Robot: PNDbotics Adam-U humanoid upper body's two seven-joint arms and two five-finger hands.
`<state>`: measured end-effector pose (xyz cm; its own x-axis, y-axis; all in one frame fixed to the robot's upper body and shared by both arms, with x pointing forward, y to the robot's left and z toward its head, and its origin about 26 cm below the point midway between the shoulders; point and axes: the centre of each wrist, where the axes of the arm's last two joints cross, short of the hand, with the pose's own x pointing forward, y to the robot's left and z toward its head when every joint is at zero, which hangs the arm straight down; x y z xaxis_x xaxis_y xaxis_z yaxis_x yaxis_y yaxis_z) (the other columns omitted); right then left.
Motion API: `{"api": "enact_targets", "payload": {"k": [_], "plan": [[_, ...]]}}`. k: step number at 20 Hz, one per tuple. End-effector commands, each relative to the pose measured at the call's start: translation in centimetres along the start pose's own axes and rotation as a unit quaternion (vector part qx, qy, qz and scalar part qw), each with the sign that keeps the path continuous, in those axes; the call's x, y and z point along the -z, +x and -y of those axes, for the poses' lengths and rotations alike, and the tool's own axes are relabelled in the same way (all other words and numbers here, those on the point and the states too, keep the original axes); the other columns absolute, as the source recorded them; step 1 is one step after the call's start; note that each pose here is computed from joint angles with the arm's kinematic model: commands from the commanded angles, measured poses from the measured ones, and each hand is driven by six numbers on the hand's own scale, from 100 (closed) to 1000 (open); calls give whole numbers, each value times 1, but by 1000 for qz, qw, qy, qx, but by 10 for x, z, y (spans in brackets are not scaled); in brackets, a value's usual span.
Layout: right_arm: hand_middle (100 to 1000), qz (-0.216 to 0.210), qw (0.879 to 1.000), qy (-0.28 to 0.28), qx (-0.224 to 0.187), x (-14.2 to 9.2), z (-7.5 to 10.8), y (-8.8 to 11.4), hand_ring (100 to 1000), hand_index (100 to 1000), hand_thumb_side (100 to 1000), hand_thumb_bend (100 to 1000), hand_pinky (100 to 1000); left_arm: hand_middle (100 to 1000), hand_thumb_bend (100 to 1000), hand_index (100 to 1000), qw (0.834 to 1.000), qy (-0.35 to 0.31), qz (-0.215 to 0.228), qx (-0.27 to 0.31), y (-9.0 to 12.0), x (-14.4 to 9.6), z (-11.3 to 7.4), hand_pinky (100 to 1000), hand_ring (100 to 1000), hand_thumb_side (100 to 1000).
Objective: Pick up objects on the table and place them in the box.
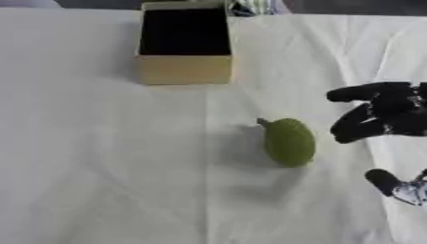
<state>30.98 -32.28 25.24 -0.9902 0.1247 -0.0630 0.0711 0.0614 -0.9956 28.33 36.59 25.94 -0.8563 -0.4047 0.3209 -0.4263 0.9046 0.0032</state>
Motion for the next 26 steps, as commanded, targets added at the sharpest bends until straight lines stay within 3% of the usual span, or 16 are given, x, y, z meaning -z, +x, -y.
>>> {"api": "enact_targets", "payload": {"k": [1, 10, 15, 18, 22, 26], "plan": [[750, 18, 1000, 23, -10, 0, 11, -1, 1000, 868, 365, 100, 903, 601, 169, 716, 1000, -5, 17, 3, 7, 7, -3, 506, 549, 409], [759, 15, 1000, 11, -10, 14, 16, -10, 1000, 869, 356, 100, 904, 603, 166, 715, 1000, -7, 10, 0, 6, 5, -3, 504, 547, 412], [799, -16, 999, 30, -8, 26, 18, -19, 1000, 905, 359, 100, 944, 603, 164, 714, 1000, -8, 10, -2, 6, 4, -3, 504, 546, 412], [825, -26, 998, 49, 3, 34, 18, -21, 1000, 909, 292, 177, 974, 603, 164, 713, 1000, -8, 9, -2, 6, 4, -3, 504, 546, 412], [783, -34, 997, 65, 27, 40, 20, -23, 1000, 914, 100, 264, 1000, 603, 165, 710, 1000, -7, 9, -3, 6, 4, -3, 504, 547, 411], [769, -49, 993, 86, 62, 45, 21, -27, 1000, 907, 100, 328, 1000, 603, 162, 709, 1000, -5, 8, -5, 5, 4, -3, 503, 546, 413]]}}
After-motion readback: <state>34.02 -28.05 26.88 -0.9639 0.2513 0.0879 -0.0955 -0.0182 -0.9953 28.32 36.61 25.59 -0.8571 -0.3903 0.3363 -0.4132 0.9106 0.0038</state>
